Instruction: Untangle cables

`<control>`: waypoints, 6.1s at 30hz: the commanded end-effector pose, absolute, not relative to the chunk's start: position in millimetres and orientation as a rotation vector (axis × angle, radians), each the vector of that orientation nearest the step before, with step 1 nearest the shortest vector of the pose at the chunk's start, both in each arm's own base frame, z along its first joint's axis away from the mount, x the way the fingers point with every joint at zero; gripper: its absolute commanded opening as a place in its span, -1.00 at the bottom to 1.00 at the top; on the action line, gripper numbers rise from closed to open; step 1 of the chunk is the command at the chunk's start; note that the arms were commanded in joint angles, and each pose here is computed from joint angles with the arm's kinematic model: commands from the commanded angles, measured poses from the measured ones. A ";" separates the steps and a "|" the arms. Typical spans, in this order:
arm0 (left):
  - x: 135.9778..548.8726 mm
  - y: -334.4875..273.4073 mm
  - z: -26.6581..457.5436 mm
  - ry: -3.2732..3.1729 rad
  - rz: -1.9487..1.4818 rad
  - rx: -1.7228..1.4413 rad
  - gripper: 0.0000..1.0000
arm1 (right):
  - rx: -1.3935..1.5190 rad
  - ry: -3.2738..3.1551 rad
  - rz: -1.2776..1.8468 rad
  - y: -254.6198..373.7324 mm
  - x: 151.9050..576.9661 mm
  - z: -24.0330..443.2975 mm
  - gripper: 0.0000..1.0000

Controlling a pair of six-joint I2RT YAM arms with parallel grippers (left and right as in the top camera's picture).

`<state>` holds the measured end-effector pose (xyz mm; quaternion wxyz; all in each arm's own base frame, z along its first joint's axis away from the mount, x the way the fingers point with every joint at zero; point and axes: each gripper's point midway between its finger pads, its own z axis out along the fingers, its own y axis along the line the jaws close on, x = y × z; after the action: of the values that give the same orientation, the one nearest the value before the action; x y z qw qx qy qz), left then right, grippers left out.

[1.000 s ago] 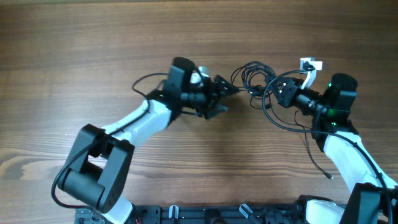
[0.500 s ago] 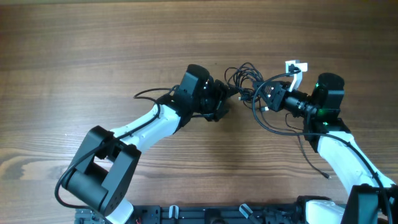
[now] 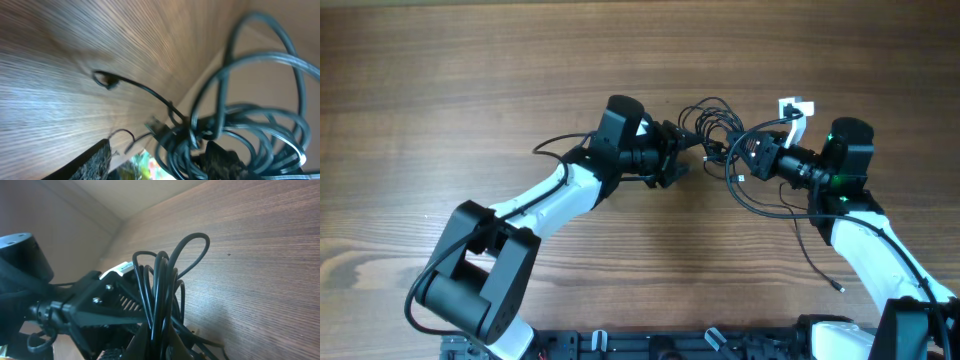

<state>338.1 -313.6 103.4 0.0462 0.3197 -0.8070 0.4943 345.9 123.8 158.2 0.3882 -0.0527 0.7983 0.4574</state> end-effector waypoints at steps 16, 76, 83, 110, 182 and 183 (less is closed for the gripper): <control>375.6 -294.9 110.6 -2.617 1.592 1.138 0.17 | -0.180 2.026 1.188 129.3 339.2 163.1 -0.91; 347.2 -293.7 74.9 -2.846 1.298 1.110 -0.40 | -0.291 1.997 1.368 154.4 316.7 176.3 -0.91; 331.9 -310.7 78.5 -2.951 1.338 0.768 -0.92 | -0.182 2.020 1.273 144.3 333.0 171.0 -0.91; 428.5 -115.9 243.0 -2.723 2.222 0.864 -0.85 | 0.188 2.231 0.705 75.4 362.3 106.1 -0.91; 318.0 -243.8 165.7 -2.608 1.883 0.003 1.00 | 0.113 2.287 1.300 137.7 314.7 124.0 -0.91; 313.1 -251.0 164.6 -2.607 1.869 -0.022 0.99 | 0.134 2.288 1.310 137.8 315.1 124.7 -0.91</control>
<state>336.2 -227.0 153.0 -0.0260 0.0938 -0.8212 0.5623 315.9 135.9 124.1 0.2664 0.0243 0.8432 0.4663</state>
